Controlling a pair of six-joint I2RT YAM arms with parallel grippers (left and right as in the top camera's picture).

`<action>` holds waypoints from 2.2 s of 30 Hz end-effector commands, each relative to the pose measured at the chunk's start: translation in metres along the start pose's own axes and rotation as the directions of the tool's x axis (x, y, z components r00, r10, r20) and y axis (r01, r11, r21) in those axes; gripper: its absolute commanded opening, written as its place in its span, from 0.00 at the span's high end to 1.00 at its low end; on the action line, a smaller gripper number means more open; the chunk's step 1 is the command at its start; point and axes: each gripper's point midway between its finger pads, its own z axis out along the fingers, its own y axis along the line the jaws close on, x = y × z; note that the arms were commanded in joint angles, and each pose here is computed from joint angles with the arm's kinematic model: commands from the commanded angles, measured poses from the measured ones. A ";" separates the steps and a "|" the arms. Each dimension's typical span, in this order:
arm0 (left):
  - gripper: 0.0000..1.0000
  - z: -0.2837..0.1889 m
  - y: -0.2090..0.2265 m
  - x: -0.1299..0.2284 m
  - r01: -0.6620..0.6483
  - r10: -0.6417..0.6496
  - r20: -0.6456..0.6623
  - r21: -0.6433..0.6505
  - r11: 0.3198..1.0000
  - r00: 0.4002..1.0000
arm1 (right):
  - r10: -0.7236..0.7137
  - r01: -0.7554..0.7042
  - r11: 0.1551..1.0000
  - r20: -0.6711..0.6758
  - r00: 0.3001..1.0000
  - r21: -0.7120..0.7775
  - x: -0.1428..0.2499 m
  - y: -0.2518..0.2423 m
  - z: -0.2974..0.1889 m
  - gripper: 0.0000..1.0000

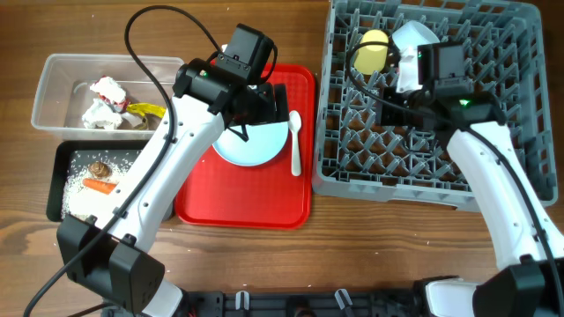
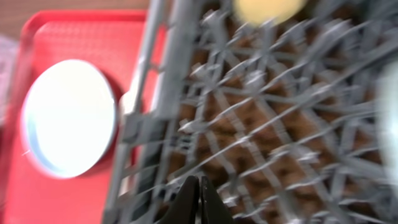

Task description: Sort waste into correct bins and load items into the dishwasher rack

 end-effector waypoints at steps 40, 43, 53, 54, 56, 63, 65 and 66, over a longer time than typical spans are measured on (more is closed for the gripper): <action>0.00 -0.014 0.000 -0.006 -0.006 0.005 0.043 0.005 1.000 0.999 | 0.110 -0.164 0.980 -0.380 0.918 -0.112 0.085 0.075 0.061 0.56; 0.00 -0.014 0.001 -0.007 -0.005 0.005 0.043 0.005 1.000 0.999 | 0.151 -0.160 0.987 -0.332 0.931 0.000 0.083 0.070 0.068 0.55; 0.00 -0.014 0.001 -0.007 -0.005 0.005 0.043 0.005 1.000 0.999 | 0.154 -0.145 0.988 -0.263 0.952 0.053 0.079 0.081 0.075 0.64; 0.00 -0.014 0.001 -0.007 -0.005 0.005 0.043 0.005 1.000 0.999 | 0.154 -0.144 0.988 -0.262 0.953 0.056 0.079 0.080 0.075 0.65; 0.00 -0.014 0.000 -0.006 -0.006 0.005 0.043 0.005 1.000 0.999 | 0.154 -0.142 0.988 -0.256 0.954 0.065 0.078 0.078 0.075 0.65; 0.00 -0.014 0.001 -0.006 -0.006 0.005 0.042 0.005 1.000 0.999 | 0.162 -0.143 0.985 -0.251 0.954 0.093 0.078 0.073 0.078 0.66; 0.00 -0.014 0.001 -0.007 -0.005 0.005 0.043 0.005 1.000 0.999 | 0.166 -0.147 0.985 -0.249 0.954 0.093 0.078 0.073 0.078 0.70; 0.00 -0.014 0.000 -0.006 -0.006 0.005 0.043 0.005 1.000 0.999 | 0.174 -0.154 0.983 -0.248 0.953 0.097 0.078 0.073 0.078 0.73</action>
